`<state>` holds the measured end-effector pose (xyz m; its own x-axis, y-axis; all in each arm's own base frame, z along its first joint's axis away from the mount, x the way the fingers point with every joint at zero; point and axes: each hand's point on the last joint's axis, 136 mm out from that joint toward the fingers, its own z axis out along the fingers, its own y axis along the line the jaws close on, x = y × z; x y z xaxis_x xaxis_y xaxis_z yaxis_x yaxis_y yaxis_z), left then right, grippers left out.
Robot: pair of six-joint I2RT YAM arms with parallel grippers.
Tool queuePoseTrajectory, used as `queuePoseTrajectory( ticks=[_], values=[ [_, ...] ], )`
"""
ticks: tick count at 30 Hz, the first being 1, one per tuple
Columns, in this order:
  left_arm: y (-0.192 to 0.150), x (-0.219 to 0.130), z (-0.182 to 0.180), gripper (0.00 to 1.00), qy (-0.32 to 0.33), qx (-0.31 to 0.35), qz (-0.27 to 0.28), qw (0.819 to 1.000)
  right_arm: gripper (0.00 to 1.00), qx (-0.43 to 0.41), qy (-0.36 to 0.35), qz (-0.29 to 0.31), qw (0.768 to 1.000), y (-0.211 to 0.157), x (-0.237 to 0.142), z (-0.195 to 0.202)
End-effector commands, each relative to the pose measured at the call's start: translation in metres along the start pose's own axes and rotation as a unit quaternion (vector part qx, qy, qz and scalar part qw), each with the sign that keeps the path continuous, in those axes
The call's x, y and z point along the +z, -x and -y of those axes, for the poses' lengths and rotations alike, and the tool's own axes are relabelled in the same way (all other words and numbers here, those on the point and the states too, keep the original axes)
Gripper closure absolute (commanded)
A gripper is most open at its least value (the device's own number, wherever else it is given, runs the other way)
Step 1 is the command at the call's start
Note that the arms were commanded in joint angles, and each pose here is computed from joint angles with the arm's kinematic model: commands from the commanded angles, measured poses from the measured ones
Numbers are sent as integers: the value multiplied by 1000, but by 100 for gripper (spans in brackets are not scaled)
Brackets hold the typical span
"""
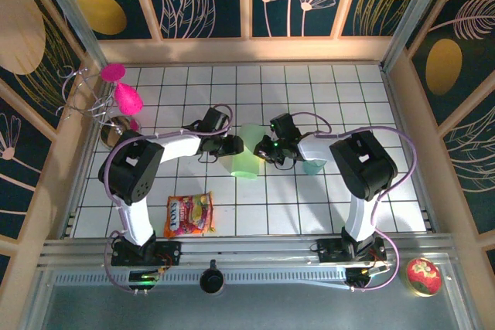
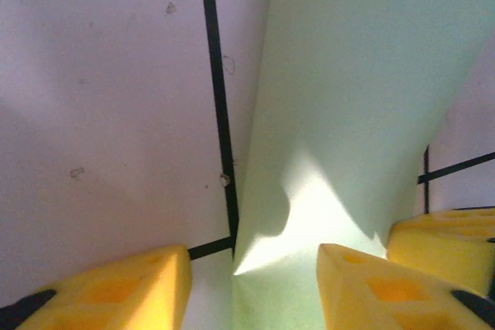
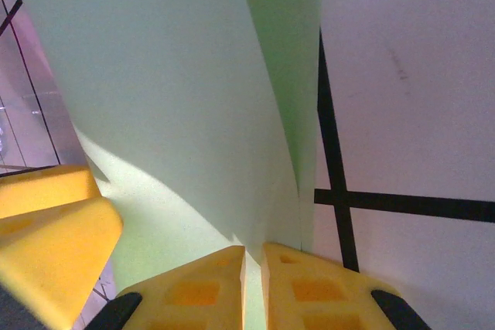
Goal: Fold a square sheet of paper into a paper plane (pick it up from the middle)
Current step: Hold the square sheet of paper at the center of the table.
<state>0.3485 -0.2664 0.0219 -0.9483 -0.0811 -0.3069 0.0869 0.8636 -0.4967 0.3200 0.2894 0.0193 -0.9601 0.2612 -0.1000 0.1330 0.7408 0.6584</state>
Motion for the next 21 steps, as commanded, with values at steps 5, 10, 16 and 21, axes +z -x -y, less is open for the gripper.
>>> queuePoseTrajectory(
  ticks=[5,10,16,21],
  values=[
    [-33,10,-5,44,-26,-34,-34,998,85,4,-1,-1,1000,-4,1,1],
    [-51,16,-19,45,-13,-42,-56,997,83,-12,59,20,998,3,-16,-27],
    [-64,23,-39,55,25,-33,-75,996,82,-11,75,49,996,11,-32,-33],
    [-69,27,-51,63,51,-18,-82,995,82,1,48,70,996,15,-37,-19]
  ],
)
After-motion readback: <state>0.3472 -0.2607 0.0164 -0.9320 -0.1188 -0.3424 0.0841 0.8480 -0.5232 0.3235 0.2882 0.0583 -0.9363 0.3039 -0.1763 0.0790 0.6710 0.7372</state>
